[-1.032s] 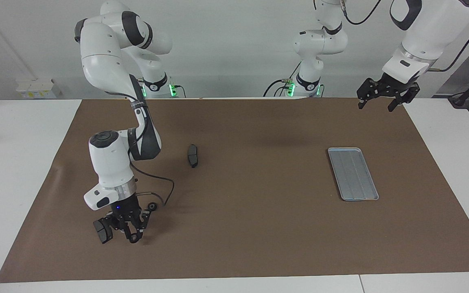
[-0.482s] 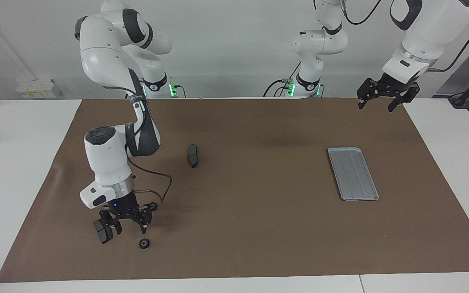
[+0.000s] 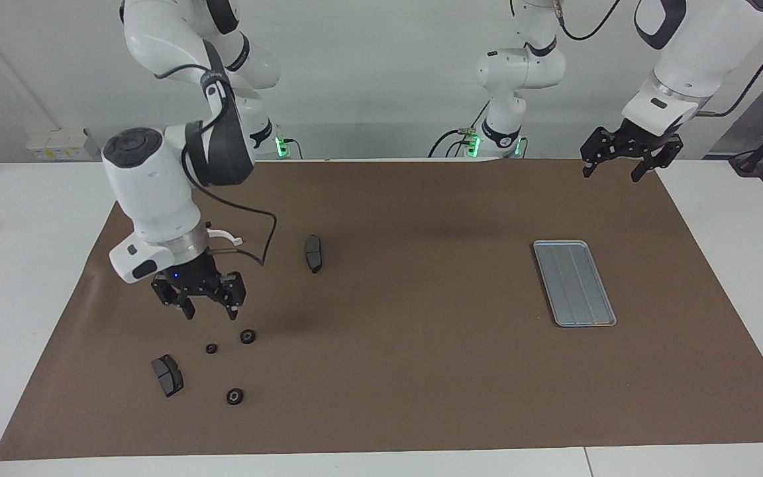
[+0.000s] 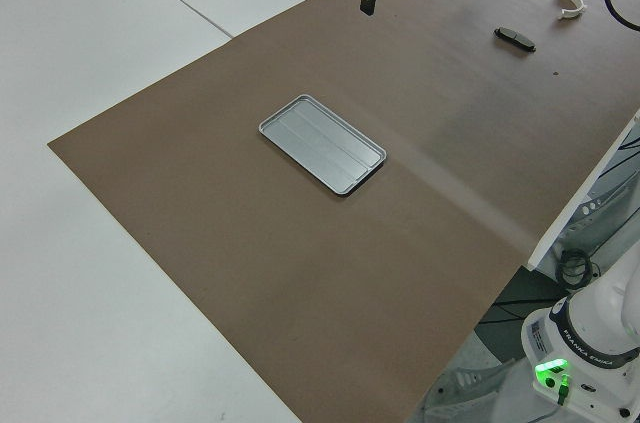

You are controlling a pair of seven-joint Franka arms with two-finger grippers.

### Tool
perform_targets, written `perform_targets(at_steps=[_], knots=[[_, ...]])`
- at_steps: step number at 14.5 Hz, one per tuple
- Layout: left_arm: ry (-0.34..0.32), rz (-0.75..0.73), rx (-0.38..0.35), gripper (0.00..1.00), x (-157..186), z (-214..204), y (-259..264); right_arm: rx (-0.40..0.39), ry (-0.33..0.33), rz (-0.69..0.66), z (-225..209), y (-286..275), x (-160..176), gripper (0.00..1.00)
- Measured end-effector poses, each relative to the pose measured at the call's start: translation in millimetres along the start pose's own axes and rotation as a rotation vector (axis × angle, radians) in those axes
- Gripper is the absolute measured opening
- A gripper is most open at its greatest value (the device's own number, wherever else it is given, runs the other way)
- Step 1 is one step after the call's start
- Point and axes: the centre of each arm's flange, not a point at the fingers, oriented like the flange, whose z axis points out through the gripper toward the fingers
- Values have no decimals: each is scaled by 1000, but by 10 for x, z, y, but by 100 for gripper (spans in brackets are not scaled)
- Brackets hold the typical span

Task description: Place bearing gear from tray to pile

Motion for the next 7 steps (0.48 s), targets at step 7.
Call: perform_targets(at_steps=[7], knots=[[0, 0, 0, 100, 0, 0, 0, -1, -95, 8, -1084, 200, -748, 100]])
